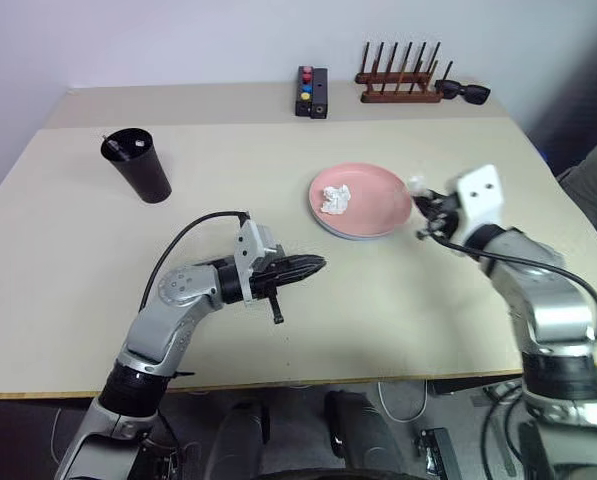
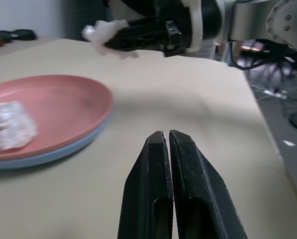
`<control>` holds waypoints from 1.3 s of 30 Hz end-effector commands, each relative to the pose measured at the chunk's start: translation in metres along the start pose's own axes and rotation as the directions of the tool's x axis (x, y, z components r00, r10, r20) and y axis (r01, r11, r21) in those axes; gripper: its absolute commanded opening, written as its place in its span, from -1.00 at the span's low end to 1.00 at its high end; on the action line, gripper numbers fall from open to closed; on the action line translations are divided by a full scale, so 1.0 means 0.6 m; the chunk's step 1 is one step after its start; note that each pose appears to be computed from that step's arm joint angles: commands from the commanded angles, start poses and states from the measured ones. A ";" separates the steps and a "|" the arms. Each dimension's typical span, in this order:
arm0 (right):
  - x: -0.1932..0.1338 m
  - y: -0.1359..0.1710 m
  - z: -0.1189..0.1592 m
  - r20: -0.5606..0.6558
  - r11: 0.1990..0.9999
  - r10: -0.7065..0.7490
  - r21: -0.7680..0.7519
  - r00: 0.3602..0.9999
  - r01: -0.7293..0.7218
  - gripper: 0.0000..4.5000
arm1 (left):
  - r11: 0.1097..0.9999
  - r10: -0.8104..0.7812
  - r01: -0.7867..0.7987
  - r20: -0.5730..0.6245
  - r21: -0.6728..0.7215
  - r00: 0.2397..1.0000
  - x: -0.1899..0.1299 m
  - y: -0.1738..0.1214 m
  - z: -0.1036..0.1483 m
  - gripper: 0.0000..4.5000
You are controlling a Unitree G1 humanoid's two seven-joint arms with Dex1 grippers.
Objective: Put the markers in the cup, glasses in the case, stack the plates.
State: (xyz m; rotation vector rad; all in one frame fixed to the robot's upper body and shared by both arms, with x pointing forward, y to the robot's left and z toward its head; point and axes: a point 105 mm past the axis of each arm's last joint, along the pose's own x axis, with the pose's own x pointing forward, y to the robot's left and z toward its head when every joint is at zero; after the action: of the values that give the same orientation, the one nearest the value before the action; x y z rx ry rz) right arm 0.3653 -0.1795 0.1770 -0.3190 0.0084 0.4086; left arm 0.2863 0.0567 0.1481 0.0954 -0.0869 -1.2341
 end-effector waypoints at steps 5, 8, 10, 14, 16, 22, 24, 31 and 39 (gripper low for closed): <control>0.047 0.022 -0.020 -0.010 0.998 0.042 0.039 0.999 -0.042 -0.50 | 0.997 0.053 -0.055 0.048 0.056 0.997 -0.006 -0.003 0.032 -0.96; 0.046 0.021 -0.008 0.033 0.999 0.044 0.029 0.998 -0.045 0.18 | 0.994 0.086 -0.089 0.048 0.058 0.995 -0.011 -0.004 0.037 -0.96; 0.040 0.018 0.001 0.061 0.999 0.046 0.016 0.997 -0.047 0.59 | 0.992 0.109 -0.112 0.051 0.057 0.993 -0.014 -0.004 0.042 -0.96; 0.015 0.003 0.005 0.089 0.998 0.060 -0.014 0.994 -0.059 0.59 | 0.980 0.189 -0.193 0.060 0.051 0.980 -0.040 0.015 0.055 -0.96; 0.000 -0.003 0.009 0.106 0.997 0.077 -0.025 0.991 -0.074 0.59 | 0.969 0.237 -0.240 0.055 0.056 0.970 -0.060 0.029 0.060 -0.96; -0.057 -0.023 0.007 0.127 0.990 0.138 -0.045 0.982 -0.133 0.59 | 0.907 0.412 -0.408 -0.019 0.104 0.911 -0.150 0.075 0.057 -0.96; -0.097 -0.022 -0.006 0.101 0.979 0.204 -0.031 0.974 -0.202 0.59 | 0.840 0.537 -0.524 -0.073 0.144 0.840 -0.230 0.103 0.049 -0.96; -0.153 -0.051 -0.024 0.071 0.973 0.224 0.035 0.972 -0.227 0.59 | 0.715 0.698 -0.684 -0.096 0.146 0.710 -0.338 0.121 0.033 -0.96; -0.151 -0.061 -0.026 0.059 0.974 0.216 0.048 0.975 -0.219 0.59 | 0.684 0.729 -0.720 -0.123 0.118 0.673 -0.369 0.110 0.014 -0.96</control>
State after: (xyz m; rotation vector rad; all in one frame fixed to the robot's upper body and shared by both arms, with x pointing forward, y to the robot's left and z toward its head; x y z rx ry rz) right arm 0.2961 -0.2492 0.1680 -0.2310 0.0312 0.6366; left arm 0.2780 0.2830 0.1472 0.1806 0.0442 -0.4233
